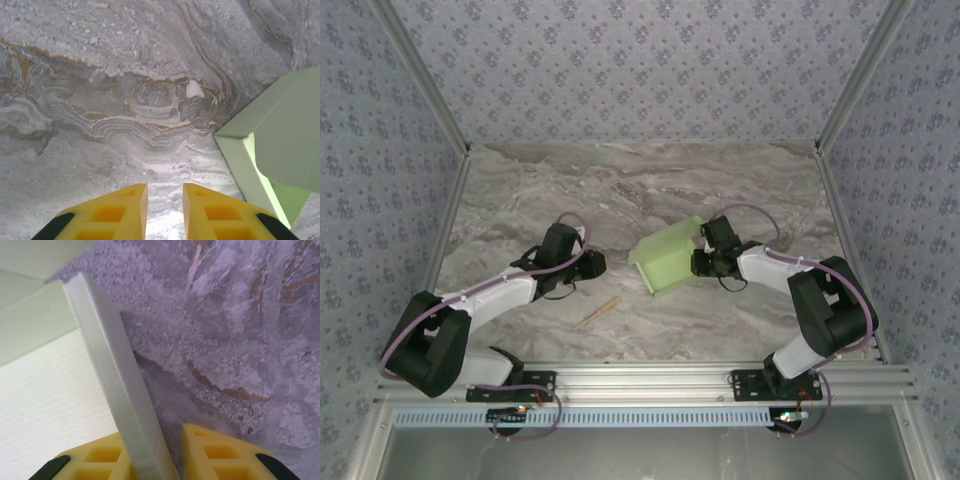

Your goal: Fold the paper box

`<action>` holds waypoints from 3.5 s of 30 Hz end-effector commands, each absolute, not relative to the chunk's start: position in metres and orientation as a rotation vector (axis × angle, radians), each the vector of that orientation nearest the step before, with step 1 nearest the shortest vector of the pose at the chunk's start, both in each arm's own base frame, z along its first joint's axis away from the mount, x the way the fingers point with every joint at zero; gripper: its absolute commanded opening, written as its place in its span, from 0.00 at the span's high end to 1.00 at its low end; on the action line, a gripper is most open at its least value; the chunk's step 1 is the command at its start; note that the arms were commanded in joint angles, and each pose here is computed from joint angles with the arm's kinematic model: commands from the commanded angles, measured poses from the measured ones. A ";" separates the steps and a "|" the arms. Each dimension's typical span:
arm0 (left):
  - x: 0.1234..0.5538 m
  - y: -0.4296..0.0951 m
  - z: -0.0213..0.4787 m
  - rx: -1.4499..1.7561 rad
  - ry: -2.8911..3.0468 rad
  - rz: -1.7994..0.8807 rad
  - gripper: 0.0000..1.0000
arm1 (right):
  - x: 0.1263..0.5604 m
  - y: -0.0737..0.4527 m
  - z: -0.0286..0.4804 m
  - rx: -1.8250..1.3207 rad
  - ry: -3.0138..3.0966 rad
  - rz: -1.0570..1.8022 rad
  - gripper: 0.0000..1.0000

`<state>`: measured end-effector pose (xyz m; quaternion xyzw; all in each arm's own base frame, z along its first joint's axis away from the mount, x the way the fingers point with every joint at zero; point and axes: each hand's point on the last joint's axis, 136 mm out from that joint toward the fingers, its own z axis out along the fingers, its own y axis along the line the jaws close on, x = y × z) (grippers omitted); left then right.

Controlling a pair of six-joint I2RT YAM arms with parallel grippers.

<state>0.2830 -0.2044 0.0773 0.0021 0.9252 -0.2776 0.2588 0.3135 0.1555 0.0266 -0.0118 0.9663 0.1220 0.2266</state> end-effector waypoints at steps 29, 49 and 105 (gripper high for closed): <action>0.176 -0.205 0.018 0.602 2.911 -0.137 0.42 | 0.305 0.121 0.103 0.042 2.441 0.308 0.39; 0.180 -0.227 0.022 0.761 2.875 -0.170 0.81 | 0.303 0.109 0.112 0.054 2.447 0.279 0.38; 0.263 -0.406 0.139 1.258 2.244 -0.224 0.63 | 0.280 0.061 0.134 0.179 2.423 0.380 0.37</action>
